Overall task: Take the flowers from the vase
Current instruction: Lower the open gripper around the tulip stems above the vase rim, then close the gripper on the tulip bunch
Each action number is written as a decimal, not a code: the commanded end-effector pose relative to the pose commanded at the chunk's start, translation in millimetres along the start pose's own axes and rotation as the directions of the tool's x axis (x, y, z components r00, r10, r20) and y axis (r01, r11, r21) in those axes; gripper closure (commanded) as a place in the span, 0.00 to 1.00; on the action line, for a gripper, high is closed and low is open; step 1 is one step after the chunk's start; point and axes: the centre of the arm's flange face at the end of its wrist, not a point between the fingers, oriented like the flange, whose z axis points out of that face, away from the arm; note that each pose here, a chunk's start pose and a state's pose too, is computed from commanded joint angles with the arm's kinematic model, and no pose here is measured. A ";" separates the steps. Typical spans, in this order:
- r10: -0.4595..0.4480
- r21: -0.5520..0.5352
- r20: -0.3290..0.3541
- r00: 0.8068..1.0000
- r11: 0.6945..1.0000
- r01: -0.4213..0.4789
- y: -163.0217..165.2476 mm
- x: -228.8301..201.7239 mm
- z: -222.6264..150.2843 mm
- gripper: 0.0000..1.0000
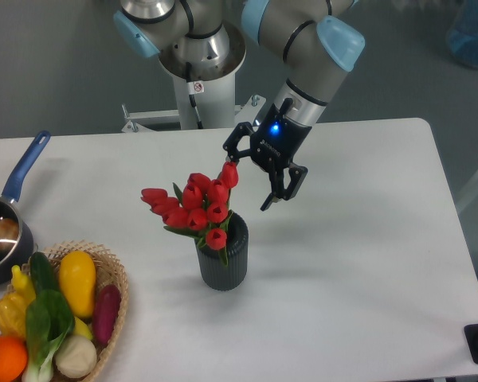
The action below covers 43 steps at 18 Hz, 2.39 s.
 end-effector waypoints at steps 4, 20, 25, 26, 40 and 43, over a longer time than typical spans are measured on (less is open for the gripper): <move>0.005 0.037 -0.017 1.000 0.999 -0.004 -5.1 1.3 7.1 0.00; 0.014 0.117 -0.058 0.998 0.993 -0.008 -13.0 -3.8 25.1 0.00; 0.016 0.123 -0.070 0.997 0.992 -0.008 -15.3 -2.1 30.8 0.00; 0.020 0.133 -0.068 0.997 0.991 -0.010 -16.6 -2.9 30.5 0.00; 0.012 0.165 -0.086 0.996 0.986 0.003 -11.2 -9.1 41.3 0.00; 0.012 0.170 -0.086 0.996 0.985 0.003 -11.6 -9.0 41.2 0.01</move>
